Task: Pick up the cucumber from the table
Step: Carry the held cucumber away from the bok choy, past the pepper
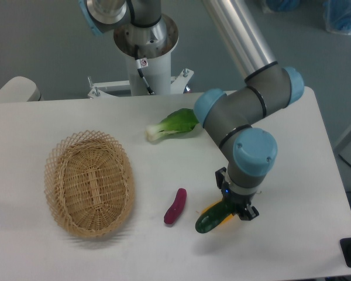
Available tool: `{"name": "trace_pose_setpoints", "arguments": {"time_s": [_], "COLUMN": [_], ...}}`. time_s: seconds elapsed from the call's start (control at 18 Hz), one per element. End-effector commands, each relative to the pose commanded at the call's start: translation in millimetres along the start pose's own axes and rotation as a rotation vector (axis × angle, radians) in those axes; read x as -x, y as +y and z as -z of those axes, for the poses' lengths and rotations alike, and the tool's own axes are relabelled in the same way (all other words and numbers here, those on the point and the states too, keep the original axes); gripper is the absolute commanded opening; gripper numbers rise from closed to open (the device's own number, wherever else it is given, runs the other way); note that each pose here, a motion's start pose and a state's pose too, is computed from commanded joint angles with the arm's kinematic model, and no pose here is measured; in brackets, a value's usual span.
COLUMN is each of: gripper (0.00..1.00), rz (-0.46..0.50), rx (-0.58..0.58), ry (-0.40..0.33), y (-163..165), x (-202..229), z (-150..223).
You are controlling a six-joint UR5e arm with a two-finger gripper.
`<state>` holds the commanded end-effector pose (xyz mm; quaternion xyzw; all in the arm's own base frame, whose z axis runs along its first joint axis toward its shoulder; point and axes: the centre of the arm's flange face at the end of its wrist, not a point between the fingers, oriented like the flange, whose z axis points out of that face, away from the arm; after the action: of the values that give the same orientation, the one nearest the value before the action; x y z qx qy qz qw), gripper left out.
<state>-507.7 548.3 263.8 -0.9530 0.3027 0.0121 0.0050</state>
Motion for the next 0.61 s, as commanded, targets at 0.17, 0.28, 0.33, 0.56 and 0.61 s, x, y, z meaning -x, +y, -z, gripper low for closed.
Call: {"name": "trace_pose_setpoints", "arguments": {"time_s": [0.17,0.28,0.33,0.56,0.61], "gripper": [0.22,0.22,0.22,0.22,0.22], "rz": [-0.003,-0.006,-0.017,-0.02,-0.023], "rx": [0.0,0.0,-0.003,0.0,0.0], "ry": [-0.002,-0.002,-0.001,0.0,0.0], "y": [-2.4,-3.6,-3.9,-4.7,-5.8], "x": [4.0,4.5,4.5,3.7,3.5], "z": [-0.6,-0.4,-0.4,-1.7,-1.7]}}
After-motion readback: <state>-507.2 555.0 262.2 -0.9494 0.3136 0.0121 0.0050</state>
